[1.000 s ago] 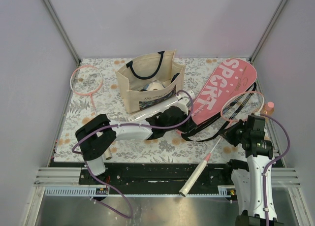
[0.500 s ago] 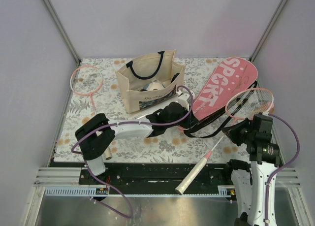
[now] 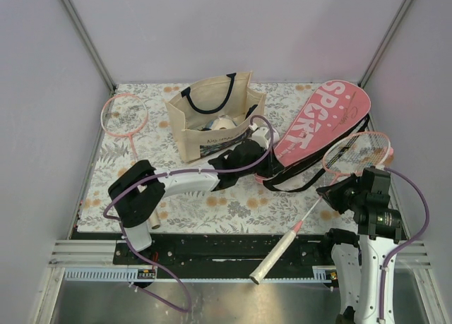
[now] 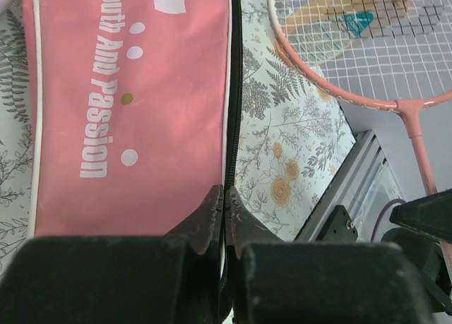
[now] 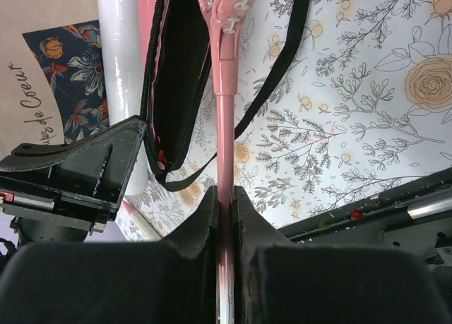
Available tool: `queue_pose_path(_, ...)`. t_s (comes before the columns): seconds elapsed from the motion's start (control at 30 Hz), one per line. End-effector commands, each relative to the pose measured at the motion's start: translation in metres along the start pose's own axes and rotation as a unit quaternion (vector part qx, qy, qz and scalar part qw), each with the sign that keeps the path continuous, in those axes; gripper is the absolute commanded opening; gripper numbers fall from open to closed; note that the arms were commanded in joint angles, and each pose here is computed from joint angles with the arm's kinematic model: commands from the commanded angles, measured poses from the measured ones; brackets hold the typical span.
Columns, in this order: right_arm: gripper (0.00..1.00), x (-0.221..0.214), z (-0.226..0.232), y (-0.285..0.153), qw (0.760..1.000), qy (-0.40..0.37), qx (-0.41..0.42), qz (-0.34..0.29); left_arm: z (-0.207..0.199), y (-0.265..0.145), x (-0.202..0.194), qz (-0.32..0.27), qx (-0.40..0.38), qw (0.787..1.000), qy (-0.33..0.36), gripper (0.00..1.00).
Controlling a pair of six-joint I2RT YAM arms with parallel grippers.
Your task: Pack up the badminton gear
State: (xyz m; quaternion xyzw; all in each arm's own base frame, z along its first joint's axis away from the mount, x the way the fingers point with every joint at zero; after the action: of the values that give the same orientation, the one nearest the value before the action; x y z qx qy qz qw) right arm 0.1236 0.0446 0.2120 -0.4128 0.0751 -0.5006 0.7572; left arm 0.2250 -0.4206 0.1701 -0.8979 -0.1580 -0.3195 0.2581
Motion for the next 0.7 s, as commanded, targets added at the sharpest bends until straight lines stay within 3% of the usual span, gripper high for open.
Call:
queue_pose_path(0.0,0.0,-0.004,0.002,-0.009,0.998,0.057,-0.013,0.007,-0.023,-0.002,0.034,-0.044,-0.043,0.998,-0.012,0.0)
queue_pose_path(0.27,0.0,0.001,-0.001,-0.015,0.997,0.06,-0.043,-0.013,-0.014,0.001,0.048,-0.046,-0.048,0.997,-0.031,0.0)
queue_pose_path(0.5,0.0,0.005,0.015,0.006,0.996,0.063,0.062,-0.019,-0.026,-0.003,0.052,-0.04,-0.075,0.996,-0.036,0.0)
queue_pose_path(0.67,0.0,0.003,0.018,0.022,0.993,0.094,0.075,0.012,-0.029,-0.004,0.047,-0.027,-0.089,0.995,-0.044,0.0)
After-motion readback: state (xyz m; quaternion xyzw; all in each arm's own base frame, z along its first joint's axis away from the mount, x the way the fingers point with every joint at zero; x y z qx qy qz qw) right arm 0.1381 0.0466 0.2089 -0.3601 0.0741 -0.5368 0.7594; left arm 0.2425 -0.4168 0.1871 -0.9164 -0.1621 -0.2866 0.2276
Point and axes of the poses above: each gripper's point midway between its finger pads, its own y axis out along the fingers, its own z axis along the line the jaws close on, x = y × z, the point moved 5 cm from there along -y, back along the fingers, and after that the axes turned 3 degrees about -y, right-handed, at the moved point
